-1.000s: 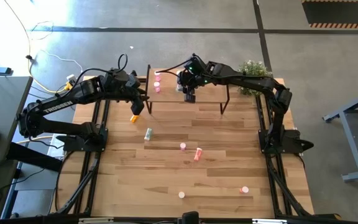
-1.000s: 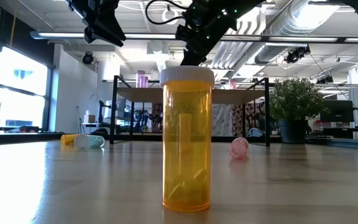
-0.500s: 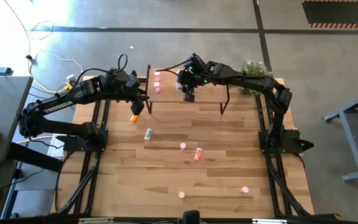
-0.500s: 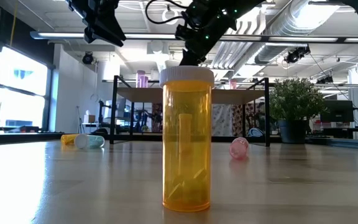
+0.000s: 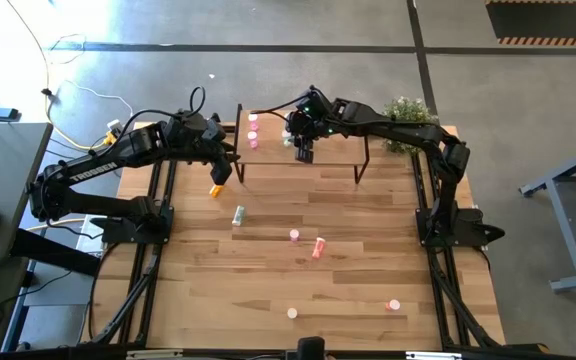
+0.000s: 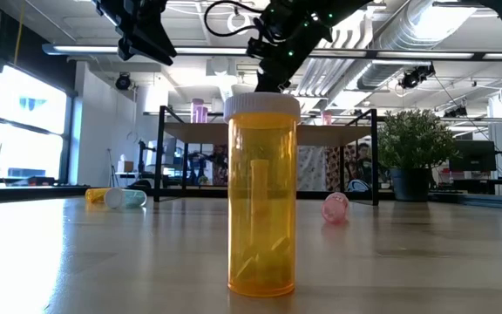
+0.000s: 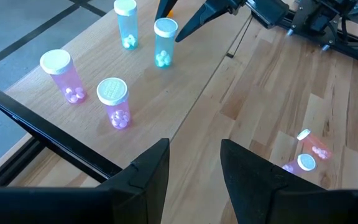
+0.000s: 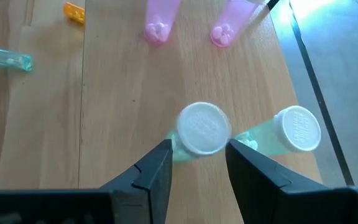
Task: Pick and place medicine bottles onto shelf by color
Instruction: Put the right blue pill bottle on the shelf aligned with the blue pill bottle, then put the left yellow pill bottle on the shelf aligned with the yellow pill bottle
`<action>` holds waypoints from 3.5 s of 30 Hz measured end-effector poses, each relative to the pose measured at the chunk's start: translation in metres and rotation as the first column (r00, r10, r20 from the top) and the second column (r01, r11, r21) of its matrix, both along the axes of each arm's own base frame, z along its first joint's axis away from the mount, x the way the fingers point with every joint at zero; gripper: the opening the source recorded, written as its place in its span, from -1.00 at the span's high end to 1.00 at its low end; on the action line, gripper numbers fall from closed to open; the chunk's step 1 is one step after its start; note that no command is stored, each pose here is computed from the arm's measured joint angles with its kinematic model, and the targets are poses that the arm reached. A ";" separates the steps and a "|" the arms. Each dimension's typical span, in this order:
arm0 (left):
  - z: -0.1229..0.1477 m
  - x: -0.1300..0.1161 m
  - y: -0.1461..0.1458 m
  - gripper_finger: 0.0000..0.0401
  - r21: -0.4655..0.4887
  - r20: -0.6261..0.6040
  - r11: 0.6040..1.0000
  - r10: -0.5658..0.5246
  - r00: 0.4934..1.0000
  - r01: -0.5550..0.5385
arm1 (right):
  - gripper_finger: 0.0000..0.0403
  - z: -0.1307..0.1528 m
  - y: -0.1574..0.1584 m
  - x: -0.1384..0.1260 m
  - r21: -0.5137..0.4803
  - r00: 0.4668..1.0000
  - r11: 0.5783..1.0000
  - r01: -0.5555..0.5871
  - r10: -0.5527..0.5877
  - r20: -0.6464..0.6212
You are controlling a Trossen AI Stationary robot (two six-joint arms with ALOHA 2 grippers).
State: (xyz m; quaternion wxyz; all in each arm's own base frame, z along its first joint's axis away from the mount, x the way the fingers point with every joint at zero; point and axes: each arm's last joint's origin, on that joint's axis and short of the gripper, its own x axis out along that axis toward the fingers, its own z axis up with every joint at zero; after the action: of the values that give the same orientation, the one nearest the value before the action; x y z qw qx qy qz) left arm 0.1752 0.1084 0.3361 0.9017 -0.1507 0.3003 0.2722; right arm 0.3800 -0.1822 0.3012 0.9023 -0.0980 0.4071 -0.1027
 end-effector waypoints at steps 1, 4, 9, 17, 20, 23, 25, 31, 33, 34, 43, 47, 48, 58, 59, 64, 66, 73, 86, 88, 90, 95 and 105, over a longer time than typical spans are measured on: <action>0.000 0.000 0.000 0.34 0.000 0.000 1.000 0.000 1.000 0.000 | 0.30 0.000 0.000 0.000 0.001 1.000 1.000 0.000 0.000 -0.001; 0.000 0.000 0.000 0.34 -0.001 -0.001 1.000 0.000 1.000 0.000 | 0.30 -0.001 0.000 -0.001 0.002 1.000 1.000 0.006 -0.006 -0.014; -0.001 0.000 0.000 0.34 -0.005 -0.007 1.000 0.000 1.000 0.000 | 0.30 0.000 0.001 -0.003 -0.001 1.000 1.000 0.012 -0.012 -0.025; -0.004 -0.003 -0.002 0.34 -0.050 -0.040 0.998 0.023 0.999 -0.025 | 0.30 0.017 0.005 -0.011 0.006 0.999 0.999 0.039 -0.039 0.021; -0.007 -0.005 -0.003 0.34 -0.094 -0.050 0.994 0.051 0.997 -0.055 | 0.30 0.024 0.007 -0.015 0.009 0.998 0.999 0.054 -0.054 0.033; -0.011 -0.009 -0.005 0.34 -0.152 -0.093 0.984 0.079 0.993 -0.093 | 0.30 0.032 0.010 -0.021 -0.022 0.995 0.995 0.093 -0.092 0.029; -0.015 -0.013 -0.008 0.34 -0.198 -0.138 0.972 0.098 0.986 -0.124 | 0.30 0.038 0.012 -0.026 -0.048 0.993 0.992 0.118 -0.117 0.025; -0.025 -0.025 -0.015 0.34 -0.304 -0.281 0.923 0.152 0.948 -0.238 | 0.30 0.057 0.014 -0.041 -0.072 0.981 0.979 0.188 -0.184 0.064; -0.026 -0.027 -0.016 0.34 -0.307 -0.311 0.912 0.172 0.935 -0.270 | 0.30 0.063 0.013 -0.046 -0.069 0.976 0.976 0.205 -0.200 0.083; -0.027 -0.028 -0.017 0.34 -0.307 -0.321 0.908 0.182 0.929 -0.284 | 0.30 0.065 0.013 -0.048 -0.071 0.975 0.975 0.209 -0.203 0.088; -0.054 -0.033 -0.027 0.34 -0.337 -0.401 0.829 0.303 0.864 -0.447 | 0.30 0.068 0.009 -0.058 -0.063 0.971 0.971 0.232 -0.228 0.067; -0.082 -0.037 -0.030 0.34 -0.364 -0.430 0.773 0.354 0.830 -0.519 | 0.30 0.068 0.009 -0.059 -0.065 0.972 0.971 0.231 -0.227 0.058; -0.088 -0.037 -0.030 0.34 -0.370 -0.427 0.762 0.368 0.826 -0.531 | 0.30 0.068 0.009 -0.059 -0.065 0.972 0.971 0.231 -0.228 0.058; -0.126 -0.033 -0.028 0.34 -0.414 -0.376 0.718 0.425 0.823 -0.559 | 0.30 0.067 0.009 -0.060 -0.065 0.973 0.971 0.229 -0.226 0.046; -0.129 -0.034 -0.029 0.34 -0.414 -0.379 0.714 0.428 0.820 -0.564 | 0.30 0.067 0.009 -0.060 -0.065 0.973 0.971 0.229 -0.227 0.046; -0.142 -0.040 -0.029 0.31 -0.413 -0.416 0.679 0.452 0.789 -0.607 | 0.30 0.066 0.010 -0.060 -0.062 0.973 0.972 0.228 -0.227 0.034; -0.143 -0.041 -0.027 0.27 -0.415 -0.418 0.670 0.461 0.783 -0.616 | 0.30 0.066 0.010 -0.061 -0.060 0.973 0.972 0.228 -0.227 0.030; -0.144 -0.041 -0.018 0.06 -0.390 -0.396 0.687 0.476 0.785 -0.614 | 0.30 0.065 0.010 -0.061 -0.057 0.974 0.972 0.229 -0.228 0.019; -0.166 -0.029 -0.002 0.00 -0.344 -0.488 0.699 0.437 0.756 -0.626 | 0.30 0.063 0.011 -0.062 -0.047 0.973 0.972 0.232 -0.232 0.000; -0.169 -0.026 -0.001 0.00 -0.340 -0.493 0.709 0.425 0.759 -0.618 | 0.30 0.063 0.011 -0.062 -0.047 0.973 0.972 0.232 -0.232 0.000; -0.173 -0.025 0.000 0.00 -0.337 -0.509 0.710 0.415 0.754 -0.619 | 0.30 0.063 0.011 -0.062 -0.048 0.973 0.972 0.232 -0.232 0.001; -0.183 -0.020 0.003 0.00 -0.333 -0.545 0.702 0.402 0.736 -0.630 | 0.30 0.063 0.011 -0.062 -0.048 0.973 0.972 0.232 -0.232 0.001; -0.200 -0.013 0.009 0.00 -0.313 -0.589 0.699 0.389 0.709 -0.643 | 0.30 0.063 0.011 -0.062 -0.047 0.973 0.972 0.232 -0.232 0.000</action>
State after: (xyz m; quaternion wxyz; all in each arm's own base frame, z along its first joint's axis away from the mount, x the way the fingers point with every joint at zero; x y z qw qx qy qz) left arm 0.1621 0.1172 0.1358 0.6083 -0.3857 0.5159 0.4636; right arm 0.3177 -0.1715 0.3643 0.8804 -0.0713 0.4157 -0.2166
